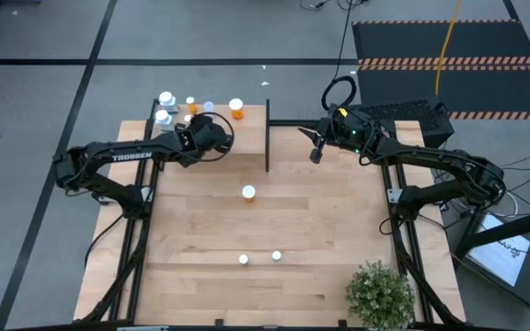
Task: Pick and place medicine bottles onto shelf by color
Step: Adjust the transparent pill bottle on the shelf, then put the large orange pill bottle on the shelf aligned with the other large orange pill bottle
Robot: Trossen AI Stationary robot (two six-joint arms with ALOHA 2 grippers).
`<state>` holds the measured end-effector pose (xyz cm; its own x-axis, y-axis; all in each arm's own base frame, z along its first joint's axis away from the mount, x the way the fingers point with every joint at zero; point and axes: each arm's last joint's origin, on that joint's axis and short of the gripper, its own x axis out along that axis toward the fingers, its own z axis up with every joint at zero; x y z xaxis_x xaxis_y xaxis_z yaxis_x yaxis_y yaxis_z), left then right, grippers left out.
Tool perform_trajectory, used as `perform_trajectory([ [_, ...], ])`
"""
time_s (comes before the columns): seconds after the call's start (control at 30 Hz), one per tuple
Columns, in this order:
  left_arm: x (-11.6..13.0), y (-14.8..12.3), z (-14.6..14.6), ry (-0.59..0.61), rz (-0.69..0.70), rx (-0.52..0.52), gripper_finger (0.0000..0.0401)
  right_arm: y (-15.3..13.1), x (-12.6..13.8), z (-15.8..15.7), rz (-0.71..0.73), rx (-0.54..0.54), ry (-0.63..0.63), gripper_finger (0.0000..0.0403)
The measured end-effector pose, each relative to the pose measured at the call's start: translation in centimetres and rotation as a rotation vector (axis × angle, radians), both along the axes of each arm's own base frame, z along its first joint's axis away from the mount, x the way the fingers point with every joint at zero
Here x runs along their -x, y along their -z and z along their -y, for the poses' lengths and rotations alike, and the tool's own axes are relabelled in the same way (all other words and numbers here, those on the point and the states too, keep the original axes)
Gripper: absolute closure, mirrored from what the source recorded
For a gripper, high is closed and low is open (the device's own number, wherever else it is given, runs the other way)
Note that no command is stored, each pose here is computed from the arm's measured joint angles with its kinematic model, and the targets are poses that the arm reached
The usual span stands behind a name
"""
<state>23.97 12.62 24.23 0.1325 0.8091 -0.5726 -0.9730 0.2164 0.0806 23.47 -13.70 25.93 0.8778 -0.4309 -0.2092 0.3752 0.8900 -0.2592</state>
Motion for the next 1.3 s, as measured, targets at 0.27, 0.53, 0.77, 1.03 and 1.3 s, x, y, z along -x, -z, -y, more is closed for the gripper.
perform_trajectory([
  [0.27, -0.1, 0.0, 0.0, -0.003, 0.008, -0.005, 0.0163, 0.0, 0.0, 0.0, 0.0, 0.0, 0.0, 0.0355],
  [0.53, -0.1, -1.1, 0.9, 0.027, 0.06, -0.035, 0.0146, 0.0, 0.0, 0.0, 0.0, 0.0, 0.0, 0.0355],
  [0.77, 0.7, -3.3, 2.5, 0.063, 0.127, -0.089, 0.0146, 0.0, 0.0, 0.0, 0.002, 0.001, 0.0, 0.0355],
  [1.03, 2.3, -6.7, 5.3, 0.195, 0.2, -0.176, 0.0146, -0.1, 0.0, -0.1, 0.007, 0.002, -0.002, 0.0355],
  [1.3, 2.5, -8.2, 9.4, 0.478, 0.196, -0.214, 0.0146, 0.2, -0.1, -0.3, 0.006, -0.062, 0.001, 0.0355],
])
